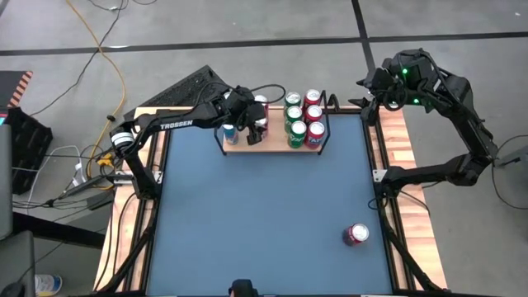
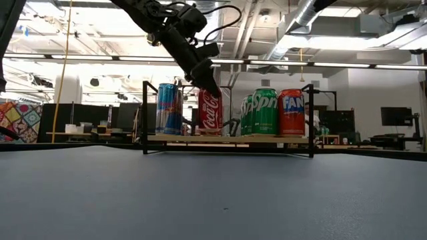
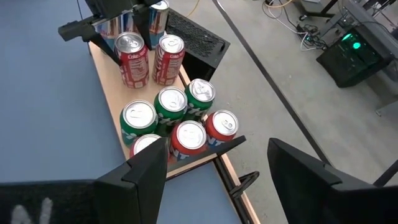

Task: Place canned beverage on shelf
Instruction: Put the left red white soda can on the shelf aligned with the other red white soda can

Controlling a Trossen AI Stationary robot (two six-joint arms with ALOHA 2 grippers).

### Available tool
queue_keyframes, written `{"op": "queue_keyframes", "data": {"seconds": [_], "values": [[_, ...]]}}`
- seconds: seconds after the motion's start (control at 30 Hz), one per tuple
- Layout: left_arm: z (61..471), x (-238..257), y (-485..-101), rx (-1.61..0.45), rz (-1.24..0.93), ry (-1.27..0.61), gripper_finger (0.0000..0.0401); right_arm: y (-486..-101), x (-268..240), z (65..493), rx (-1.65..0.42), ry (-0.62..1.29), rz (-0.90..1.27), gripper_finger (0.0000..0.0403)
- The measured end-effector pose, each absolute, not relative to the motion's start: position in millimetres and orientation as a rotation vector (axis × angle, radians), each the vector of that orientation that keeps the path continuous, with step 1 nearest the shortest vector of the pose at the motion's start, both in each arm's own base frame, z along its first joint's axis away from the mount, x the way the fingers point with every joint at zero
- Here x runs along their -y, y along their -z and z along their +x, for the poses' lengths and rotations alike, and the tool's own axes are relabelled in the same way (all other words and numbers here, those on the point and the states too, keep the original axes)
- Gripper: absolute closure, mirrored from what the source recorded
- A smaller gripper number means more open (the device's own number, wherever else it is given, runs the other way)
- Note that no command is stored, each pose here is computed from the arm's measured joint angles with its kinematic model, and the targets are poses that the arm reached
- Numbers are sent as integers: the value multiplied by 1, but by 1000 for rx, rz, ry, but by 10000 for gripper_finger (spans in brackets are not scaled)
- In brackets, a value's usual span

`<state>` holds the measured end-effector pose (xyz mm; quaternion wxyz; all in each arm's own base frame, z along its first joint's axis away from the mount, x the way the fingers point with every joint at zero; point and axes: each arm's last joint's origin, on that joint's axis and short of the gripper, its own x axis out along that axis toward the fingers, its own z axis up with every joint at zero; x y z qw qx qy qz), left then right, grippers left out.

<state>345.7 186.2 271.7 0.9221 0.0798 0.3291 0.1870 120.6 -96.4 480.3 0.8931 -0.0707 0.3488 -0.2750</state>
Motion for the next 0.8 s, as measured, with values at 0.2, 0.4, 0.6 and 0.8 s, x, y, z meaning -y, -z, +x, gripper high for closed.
{"op": "queue_keyframes", "data": {"seconds": [0.2, 0.4, 0.6, 0.8], "values": [[346, -187, -272, -671, 162, -378, 98, -480, 96, 121, -722, 571, -146, 143], [346, -186, -272, -662, 156, -359, 80, -480, 96, 121, -715, 579, -126, 143], [349, -187, -268, -678, 146, -373, 59, -480, 96, 121, -714, 580, -124, 143], [348, -186, -270, -681, 170, -403, 58, -481, 96, 121, -713, 581, -123, 143]]}}
